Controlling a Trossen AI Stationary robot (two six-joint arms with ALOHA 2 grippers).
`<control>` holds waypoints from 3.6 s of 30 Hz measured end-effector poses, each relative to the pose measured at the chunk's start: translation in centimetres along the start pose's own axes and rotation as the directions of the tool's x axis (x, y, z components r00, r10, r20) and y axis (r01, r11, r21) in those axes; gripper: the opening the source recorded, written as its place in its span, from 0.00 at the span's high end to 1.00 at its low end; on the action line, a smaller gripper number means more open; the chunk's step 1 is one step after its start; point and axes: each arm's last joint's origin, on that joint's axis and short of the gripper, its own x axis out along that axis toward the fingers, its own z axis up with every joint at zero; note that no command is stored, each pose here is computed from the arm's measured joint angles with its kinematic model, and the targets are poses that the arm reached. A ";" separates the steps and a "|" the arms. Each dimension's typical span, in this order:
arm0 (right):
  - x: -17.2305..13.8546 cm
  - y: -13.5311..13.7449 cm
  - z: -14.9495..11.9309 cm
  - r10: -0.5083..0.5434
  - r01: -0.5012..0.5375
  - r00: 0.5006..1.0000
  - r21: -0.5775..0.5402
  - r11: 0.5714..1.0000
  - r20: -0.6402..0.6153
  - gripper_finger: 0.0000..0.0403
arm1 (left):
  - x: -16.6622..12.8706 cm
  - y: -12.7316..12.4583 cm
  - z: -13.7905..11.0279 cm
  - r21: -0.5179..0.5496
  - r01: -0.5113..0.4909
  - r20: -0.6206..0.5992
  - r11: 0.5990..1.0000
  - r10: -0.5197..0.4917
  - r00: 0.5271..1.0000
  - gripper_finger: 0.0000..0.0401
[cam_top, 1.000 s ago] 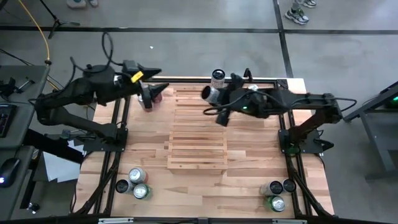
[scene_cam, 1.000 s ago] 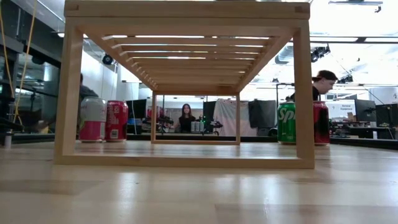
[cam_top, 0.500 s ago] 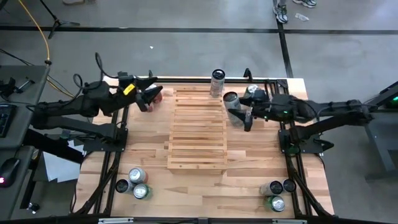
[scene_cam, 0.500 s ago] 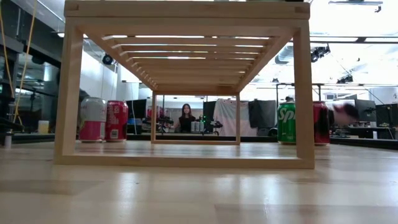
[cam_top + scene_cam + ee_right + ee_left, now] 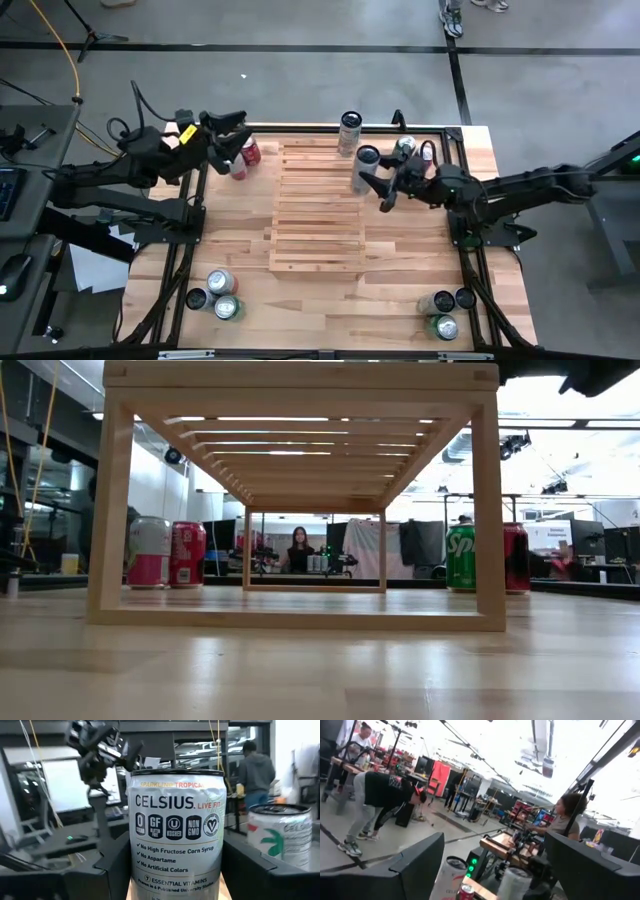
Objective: Place canned beverage on shelf
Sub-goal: Put the white pink soda can on the shelf
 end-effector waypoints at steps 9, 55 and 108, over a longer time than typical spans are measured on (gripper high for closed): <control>1.4 -2.4 -0.8 0.043 -0.046 0.998 -0.064 0.997 -0.036 0.42 | 0.0 -0.1 0.2 -0.018 0.007 0.021 1.000 -0.006 1.000 0.17; 4.1 -5.2 -4.1 0.007 -0.010 0.998 -0.049 0.999 -0.057 0.38 | 0.0 0.0 0.2 -0.028 -0.007 0.026 1.000 0.008 1.000 0.17; 0.6 -5.2 -0.4 -0.017 0.001 0.990 -0.107 0.994 -0.143 0.15 | 0.0 -0.1 0.2 -0.010 0.017 0.019 1.000 -0.017 1.000 0.16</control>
